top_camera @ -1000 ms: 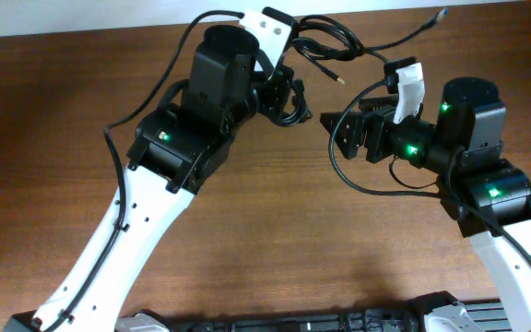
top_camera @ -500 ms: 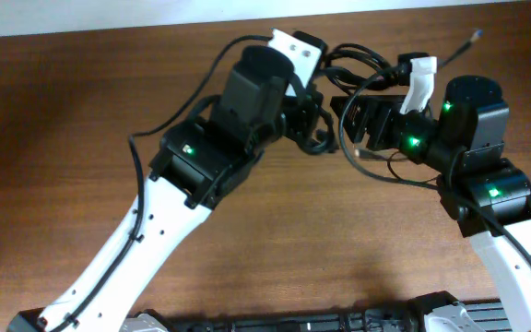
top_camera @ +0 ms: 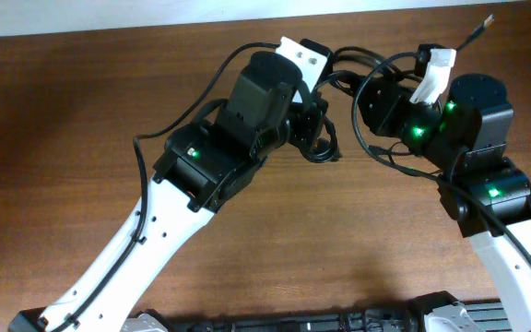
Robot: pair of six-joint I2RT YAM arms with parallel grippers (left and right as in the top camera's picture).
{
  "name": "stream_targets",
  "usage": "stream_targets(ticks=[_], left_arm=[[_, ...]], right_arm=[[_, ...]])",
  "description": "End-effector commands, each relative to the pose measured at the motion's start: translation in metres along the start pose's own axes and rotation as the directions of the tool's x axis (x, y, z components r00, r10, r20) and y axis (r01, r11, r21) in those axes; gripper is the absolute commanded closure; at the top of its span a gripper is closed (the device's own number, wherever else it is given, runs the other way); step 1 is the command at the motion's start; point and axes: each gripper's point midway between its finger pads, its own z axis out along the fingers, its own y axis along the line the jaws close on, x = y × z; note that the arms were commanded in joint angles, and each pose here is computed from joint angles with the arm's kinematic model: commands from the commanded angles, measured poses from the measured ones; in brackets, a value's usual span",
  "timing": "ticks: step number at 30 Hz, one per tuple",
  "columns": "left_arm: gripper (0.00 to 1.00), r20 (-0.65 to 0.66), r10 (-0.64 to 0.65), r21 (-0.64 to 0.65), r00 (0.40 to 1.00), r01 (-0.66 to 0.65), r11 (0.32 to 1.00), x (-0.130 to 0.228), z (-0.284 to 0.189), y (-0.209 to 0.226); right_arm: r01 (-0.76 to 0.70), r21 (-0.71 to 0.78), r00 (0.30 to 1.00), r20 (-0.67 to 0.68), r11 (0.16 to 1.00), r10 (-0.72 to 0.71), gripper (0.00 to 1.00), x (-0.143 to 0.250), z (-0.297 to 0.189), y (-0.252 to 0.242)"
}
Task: Untangle cables
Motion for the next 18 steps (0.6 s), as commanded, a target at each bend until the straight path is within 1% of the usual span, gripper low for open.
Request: stream_targets(ticks=[1,5,9,15,18], left_arm=[[1.0,0.007,-0.028,0.027,1.0,0.028,0.999,-0.005,0.0,-0.006],[1.0,-0.001,-0.023,0.032,1.0,0.023,0.999,-0.003,0.0,-0.009],[1.0,-0.017,-0.023,0.071,1.0,0.024,0.997,0.001,-0.001,-0.016],[1.0,-0.027,-0.019,0.099,0.999,0.021,0.995,0.003,0.001,-0.023],[1.0,-0.026,-0.019,0.1,0.999,0.021,0.995,0.003,0.001,-0.023]], right_arm=[[-0.001,0.037,0.999,0.042,0.999,-0.001,0.85,-0.009,-0.001,-0.006],[0.002,0.034,0.999,0.049,0.999,-0.004,0.87,-0.01,-0.001,-0.006],[0.002,0.033,0.999,0.05,0.999,-0.004,0.81,-0.011,-0.001,-0.005],[0.003,0.032,0.999,0.051,0.999,-0.005,0.82,-0.011,-0.001,-0.005],[0.003,0.033,0.999,0.051,0.999,-0.005,0.96,-0.011,-0.001,-0.005]])
